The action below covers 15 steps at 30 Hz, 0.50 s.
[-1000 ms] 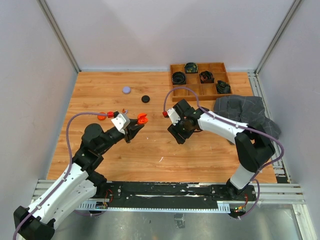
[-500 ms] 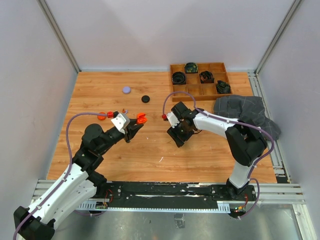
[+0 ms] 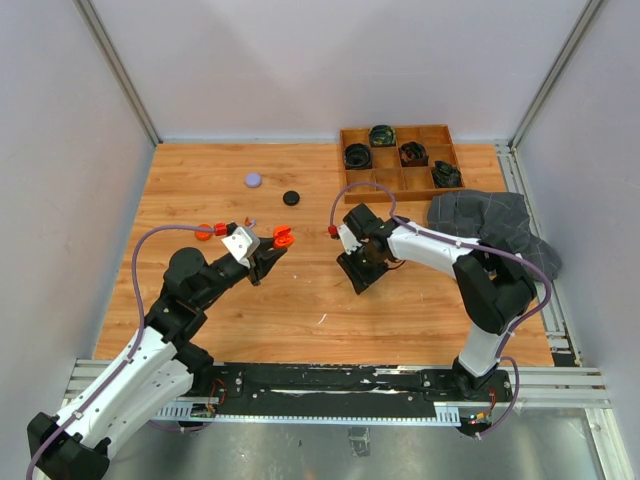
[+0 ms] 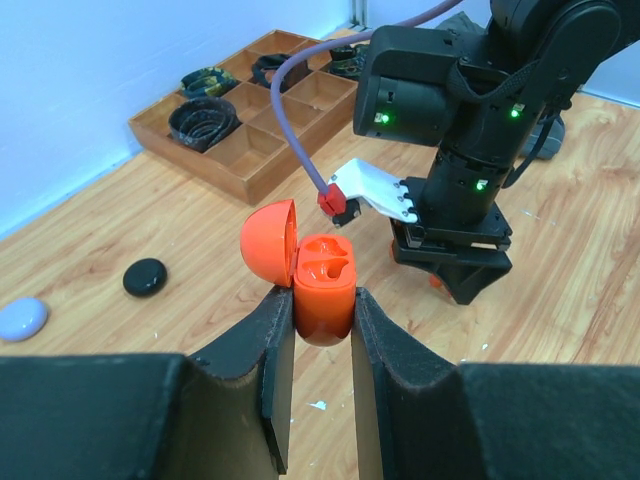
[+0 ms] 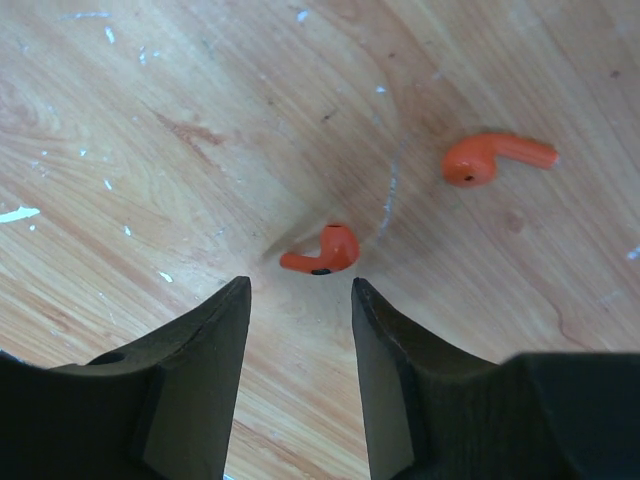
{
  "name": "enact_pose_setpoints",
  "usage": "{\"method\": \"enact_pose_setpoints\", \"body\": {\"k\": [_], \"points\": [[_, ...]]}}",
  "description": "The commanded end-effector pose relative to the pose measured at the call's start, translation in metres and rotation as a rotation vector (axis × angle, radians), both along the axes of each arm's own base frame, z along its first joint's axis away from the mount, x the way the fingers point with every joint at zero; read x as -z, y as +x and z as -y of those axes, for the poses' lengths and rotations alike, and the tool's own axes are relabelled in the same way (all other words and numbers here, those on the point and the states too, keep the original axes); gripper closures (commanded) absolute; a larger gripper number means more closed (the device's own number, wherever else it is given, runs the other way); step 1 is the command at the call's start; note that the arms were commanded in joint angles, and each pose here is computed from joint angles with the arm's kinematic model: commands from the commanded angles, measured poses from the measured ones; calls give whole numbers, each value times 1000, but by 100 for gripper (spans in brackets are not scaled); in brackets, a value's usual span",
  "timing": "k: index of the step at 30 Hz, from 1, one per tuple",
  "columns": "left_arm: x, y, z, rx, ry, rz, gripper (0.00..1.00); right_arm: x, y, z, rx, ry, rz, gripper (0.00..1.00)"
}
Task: Insert the wireless bluetooth earbuds into the charging case
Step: Pick up the earbud from the center of the board.
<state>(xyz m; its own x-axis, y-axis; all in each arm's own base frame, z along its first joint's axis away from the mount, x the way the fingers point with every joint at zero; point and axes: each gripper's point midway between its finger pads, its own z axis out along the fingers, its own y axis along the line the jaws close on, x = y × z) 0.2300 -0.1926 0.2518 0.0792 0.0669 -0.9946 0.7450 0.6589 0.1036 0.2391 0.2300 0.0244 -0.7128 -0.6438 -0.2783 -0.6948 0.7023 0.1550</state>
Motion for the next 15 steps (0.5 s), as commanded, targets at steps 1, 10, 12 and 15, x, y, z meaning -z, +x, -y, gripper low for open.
{"method": "enact_pose_setpoints", "body": {"k": [1, 10, 12, 15], "points": [[-8, 2, -3, -14, -11, 29, 100, -16, 14, 5, 131, -37, 66, 54], [-7, 4, -4, -24, -11, 22, 100, -16, 18, 1, 375, -47, 59, 58], [-7, 4, -4, -22, -12, 19, 100, -15, 19, 1, 425, -51, 67, 60], [-7, 4, -3, -21, -13, 17, 100, -14, 20, 2, 485, -57, 82, 62]]}}
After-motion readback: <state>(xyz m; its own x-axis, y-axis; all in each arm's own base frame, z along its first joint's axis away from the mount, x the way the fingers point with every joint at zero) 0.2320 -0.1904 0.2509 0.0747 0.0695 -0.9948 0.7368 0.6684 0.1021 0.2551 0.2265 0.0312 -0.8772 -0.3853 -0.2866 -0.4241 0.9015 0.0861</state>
